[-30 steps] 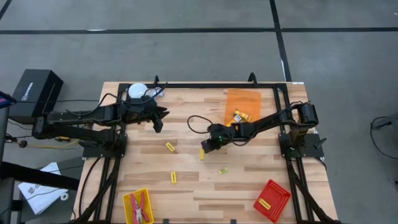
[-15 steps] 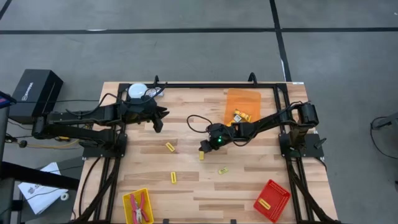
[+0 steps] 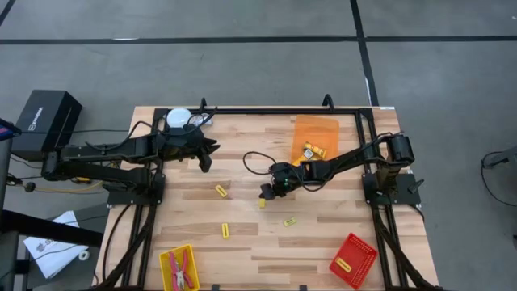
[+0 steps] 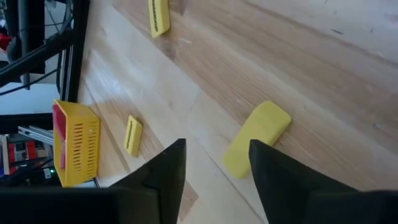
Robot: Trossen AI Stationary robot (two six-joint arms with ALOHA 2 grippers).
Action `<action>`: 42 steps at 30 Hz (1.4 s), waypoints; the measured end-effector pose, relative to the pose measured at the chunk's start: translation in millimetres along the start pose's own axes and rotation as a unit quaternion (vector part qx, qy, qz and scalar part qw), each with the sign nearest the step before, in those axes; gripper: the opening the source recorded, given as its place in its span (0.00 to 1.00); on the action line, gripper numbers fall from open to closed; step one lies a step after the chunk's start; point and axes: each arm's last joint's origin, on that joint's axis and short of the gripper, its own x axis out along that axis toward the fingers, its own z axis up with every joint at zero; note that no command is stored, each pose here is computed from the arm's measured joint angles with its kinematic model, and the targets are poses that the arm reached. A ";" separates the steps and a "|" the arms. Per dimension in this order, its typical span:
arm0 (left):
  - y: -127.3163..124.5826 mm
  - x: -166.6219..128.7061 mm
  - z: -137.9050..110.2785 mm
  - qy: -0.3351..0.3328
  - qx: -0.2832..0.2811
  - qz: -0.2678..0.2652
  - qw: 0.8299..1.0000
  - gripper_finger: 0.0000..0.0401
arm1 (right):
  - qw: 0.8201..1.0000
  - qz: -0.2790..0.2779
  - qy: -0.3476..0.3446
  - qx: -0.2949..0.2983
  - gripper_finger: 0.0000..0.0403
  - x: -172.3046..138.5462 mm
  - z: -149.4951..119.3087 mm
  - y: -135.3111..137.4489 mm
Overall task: Pick & Place School Supplies
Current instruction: Put the yellow eraser into the red bin
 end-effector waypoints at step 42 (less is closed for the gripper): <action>0.0 -0.1 0.0 0.000 0.000 0.000 1.000 0.23 | 0.999 -0.002 0.027 0.043 0.40 26.0 -12.8 -9.1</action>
